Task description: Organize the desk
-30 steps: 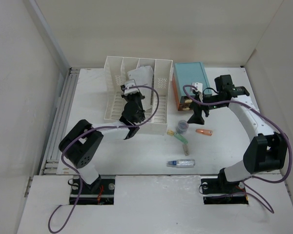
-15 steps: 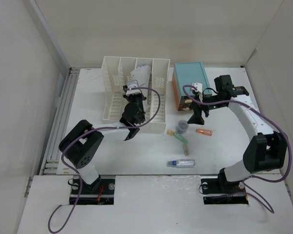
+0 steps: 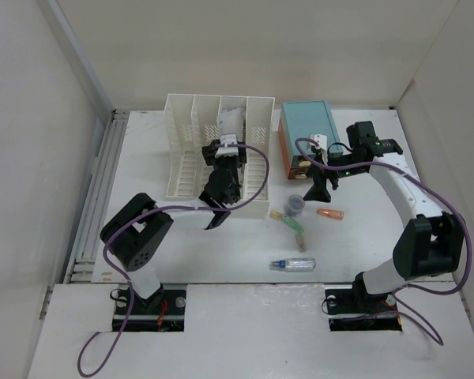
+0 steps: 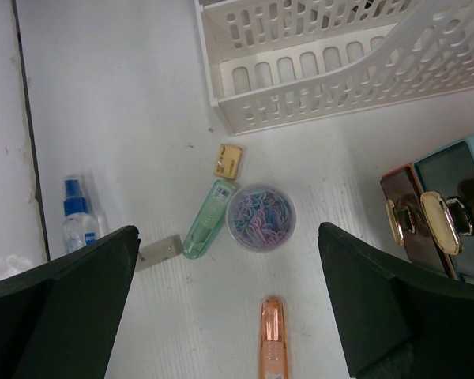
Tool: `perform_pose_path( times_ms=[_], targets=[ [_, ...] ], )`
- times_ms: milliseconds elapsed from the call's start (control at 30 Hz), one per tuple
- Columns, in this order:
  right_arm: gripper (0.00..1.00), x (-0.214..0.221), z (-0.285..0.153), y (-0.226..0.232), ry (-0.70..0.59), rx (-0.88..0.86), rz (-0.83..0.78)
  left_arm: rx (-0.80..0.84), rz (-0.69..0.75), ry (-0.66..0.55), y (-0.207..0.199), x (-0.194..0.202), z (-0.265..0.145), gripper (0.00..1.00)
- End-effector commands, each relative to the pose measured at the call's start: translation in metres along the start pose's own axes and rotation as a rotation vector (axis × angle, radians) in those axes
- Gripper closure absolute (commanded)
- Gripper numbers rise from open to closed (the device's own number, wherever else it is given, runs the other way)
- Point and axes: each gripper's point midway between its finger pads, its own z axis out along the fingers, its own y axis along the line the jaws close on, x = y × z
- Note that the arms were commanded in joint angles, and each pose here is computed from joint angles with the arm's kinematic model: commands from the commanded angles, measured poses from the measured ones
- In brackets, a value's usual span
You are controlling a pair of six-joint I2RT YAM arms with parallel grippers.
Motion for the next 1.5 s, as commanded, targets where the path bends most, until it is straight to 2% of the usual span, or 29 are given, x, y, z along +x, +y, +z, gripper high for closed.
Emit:
perform_pose_path(
  times_ms=[0, 33, 100, 133, 167, 233, 300, 400, 467, 533, 567, 700, 833, 867, 933, 1000, 1033, 1100, 1200, 1300, 1333, 1367, 1467],
  targets=[
    [0.00, -0.015, -0.005, -0.002, -0.037, -0.005, -0.040, -0.070, -0.348, -0.298, 0.017, -0.118, 0.013, 0.40],
    [0.00, -0.015, -0.005, -0.002, -0.037, -0.005, -0.040, -0.052, -0.354, -0.295, 0.013, -0.123, 0.015, 0.46],
    [0.00, -0.017, -0.007, -0.001, -0.040, 0.000, -0.047, -0.038, -0.316, -0.260, 0.008, -0.127, 0.028, 0.65],
    [0.00, -0.017, -0.007, -0.001, -0.040, 0.000, -0.047, -0.033, -0.309, -0.257, 0.010, -0.132, 0.033, 0.78],
    [0.00, -0.017, -0.007, -0.001, -0.040, 0.000, -0.047, -0.006, -0.285, -0.222, 0.003, -0.129, 0.035, 0.84],
    [0.00, -0.020, -0.008, 0.000, -0.050, -0.001, -0.064, -0.016, -0.280, -0.213, 0.010, -0.134, 0.042, 0.91],
    [0.00, -0.020, -0.008, 0.001, -0.050, -0.001, -0.064, 0.016, -0.265, -0.188, 0.009, -0.134, 0.042, 0.91],
    [0.00, -0.022, -0.010, 0.002, -0.053, 0.004, -0.072, 0.046, -0.284, -0.159, 0.011, -0.131, 0.044, 0.82],
    [0.00, -0.021, -0.010, 0.003, -0.050, -0.001, -0.064, 0.059, -0.268, -0.143, 0.012, -0.125, 0.041, 0.66],
    [0.00, -0.021, -0.010, 0.003, -0.050, -0.001, -0.064, 0.067, -0.257, -0.126, 0.013, -0.123, 0.042, 0.57],
    [0.00, -0.021, -0.010, 0.003, -0.050, -0.001, -0.064, 0.089, -0.255, -0.116, 0.009, -0.120, 0.041, 0.49],
    [0.00, -0.023, -0.012, 0.004, -0.053, 0.004, -0.072, 0.149, -0.271, -0.073, 0.002, -0.121, 0.048, 0.40],
    [0.00, -0.023, -0.012, 0.004, -0.053, 0.004, -0.072, 0.227, -0.274, -0.045, -0.006, -0.143, 0.058, 0.40],
    [0.00, -0.023, -0.012, 0.004, -0.053, 0.004, -0.072, 0.250, -0.229, 0.024, -0.008, -0.134, 0.059, 0.40],
    [0.00, -0.025, -0.013, 0.005, -0.056, 0.008, -0.079, 0.271, -0.225, 0.017, -0.004, -0.163, 0.067, 0.39],
    [0.00, -0.026, -0.013, 0.006, -0.063, 0.003, -0.079, 0.253, -0.202, 0.102, 0.002, -0.157, 0.067, 0.39],
    [0.00, -0.026, -0.013, 0.006, -0.064, 0.003, -0.079, 0.235, -0.242, 0.092, 0.008, -0.181, 0.072, 0.40],
    [0.00, -0.026, -0.013, 0.006, -0.064, 0.003, -0.079, 0.272, -0.230, 0.187, 0.007, -0.171, 0.070, 0.40],
    [0.00, -0.027, -0.013, 0.009, -0.068, -0.006, -0.081, 0.313, -0.258, 0.224, 0.003, -0.187, 0.064, 0.40],
    [0.00, -0.027, -0.013, 0.009, -0.069, -0.006, -0.081, 0.334, -0.252, 0.354, 0.002, -0.175, 0.066, 0.36],
    [0.00, -0.027, -0.013, 0.009, -0.069, -0.006, -0.081, 0.371, -0.227, 0.463, -0.004, -0.150, 0.062, 0.32],
    [0.00, -0.027, -0.013, 0.009, -0.069, -0.006, -0.081, 0.368, -0.244, 0.466, 0.002, -0.160, 0.067, 0.32],
    [0.00, -0.029, -0.014, 0.009, -0.069, -0.006, -0.081, 0.359, -0.219, 0.525, 0.007, -0.147, 0.063, 0.33]
  ],
)
